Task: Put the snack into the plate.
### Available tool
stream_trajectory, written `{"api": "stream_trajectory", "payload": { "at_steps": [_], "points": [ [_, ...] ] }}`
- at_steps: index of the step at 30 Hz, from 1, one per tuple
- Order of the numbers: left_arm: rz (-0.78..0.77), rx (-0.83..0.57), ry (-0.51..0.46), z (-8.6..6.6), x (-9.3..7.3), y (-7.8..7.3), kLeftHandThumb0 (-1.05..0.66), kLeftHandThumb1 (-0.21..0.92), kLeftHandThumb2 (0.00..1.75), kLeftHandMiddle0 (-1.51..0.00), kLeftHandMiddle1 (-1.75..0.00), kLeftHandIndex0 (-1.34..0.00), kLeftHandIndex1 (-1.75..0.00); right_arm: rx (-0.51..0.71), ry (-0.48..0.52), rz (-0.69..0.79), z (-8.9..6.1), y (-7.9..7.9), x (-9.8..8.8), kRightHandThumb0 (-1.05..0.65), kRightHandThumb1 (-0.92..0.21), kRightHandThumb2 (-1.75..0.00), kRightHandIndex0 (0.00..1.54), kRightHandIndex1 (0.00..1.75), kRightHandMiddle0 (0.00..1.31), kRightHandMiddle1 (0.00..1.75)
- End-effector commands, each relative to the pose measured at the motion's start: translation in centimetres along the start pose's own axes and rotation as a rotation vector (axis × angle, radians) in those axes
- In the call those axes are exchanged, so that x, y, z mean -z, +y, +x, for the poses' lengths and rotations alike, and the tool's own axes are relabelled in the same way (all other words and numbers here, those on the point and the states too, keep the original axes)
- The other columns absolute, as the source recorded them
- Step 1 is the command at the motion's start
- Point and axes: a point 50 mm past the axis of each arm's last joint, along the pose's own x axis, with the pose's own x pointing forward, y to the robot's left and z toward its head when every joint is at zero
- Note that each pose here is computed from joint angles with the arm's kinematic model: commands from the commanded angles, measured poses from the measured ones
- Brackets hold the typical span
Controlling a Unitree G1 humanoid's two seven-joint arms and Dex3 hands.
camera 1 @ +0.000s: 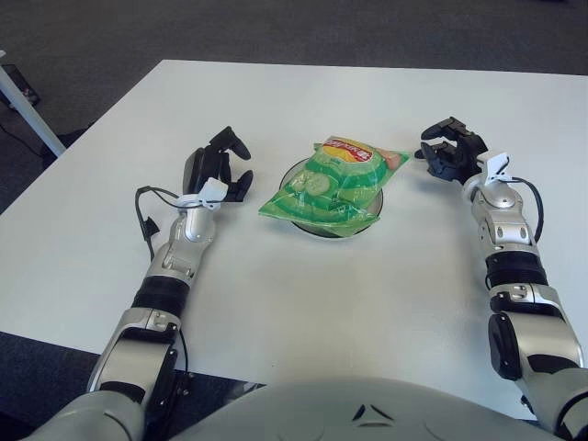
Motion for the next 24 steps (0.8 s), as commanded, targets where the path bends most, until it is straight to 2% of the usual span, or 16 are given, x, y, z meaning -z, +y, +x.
{"api": "stream_trajectory", "payload": {
  "at_steps": [1, 3, 6, 16, 21, 24],
  "points": [
    [-0.037, 0.072, 0.176, -4.2, 3.0, -1.8, -0.53, 0.21, 1.45, -1.3, -1.75, -0.7, -1.75, 0.066, 0.002, 0.11, 0.5, -0.3, -0.9, 0.0, -0.26, -1.26, 0.79, 1.34, 0.51, 1.75],
    [-0.039, 0.074, 0.177, -4.2, 3.0, -1.8, -0.53, 0.21, 1.45, -1.3, -1.75, -0.7, -1.75, 0.122, 0.033, 0.166, 0.7, -0.4, -0.7, 0.0, -0.19, -1.35, 0.83, 1.38, 0.55, 1.75],
    [-0.042, 0.076, 0.179, -4.2, 3.0, -1.8, -0.52, 0.21, 1.44, -1.29, -1.75, -0.7, -1.75, 0.174, 0.068, 0.221, 0.8, -0.5, -0.5, 0.0, -0.14, -1.43, 0.85, 1.45, 0.56, 1.75],
    [-0.073, 0.07, 0.21, -4.3, 3.1, -1.7, -0.52, 0.22, 1.43, -1.28, -1.75, -0.69, -1.75, 0.209, 0.148, 0.32, 0.4, 0.1, 0.7, 0.0, -0.1, -1.51, 0.84, 1.56, 0.55, 1.75],
    [-0.135, 0.065, 0.262, -4.3, 3.2, -1.8, -0.52, 0.23, 1.42, -1.27, -1.75, -0.69, -1.75, 0.193, 0.17, 0.346, -1.6, 2.0, 1.8, 0.0, -0.1, -1.53, 0.83, 1.61, 0.55, 1.75],
    [-0.155, 0.066, 0.28, -4.3, 3.3, -1.8, -0.52, 0.23, 1.42, -1.27, -1.75, -0.69, -1.75, 0.191, 0.18, 0.346, -2.1, 2.4, 2.0, 0.0, -0.1, -1.54, 0.82, 1.63, 0.55, 1.75]
  ]
}}
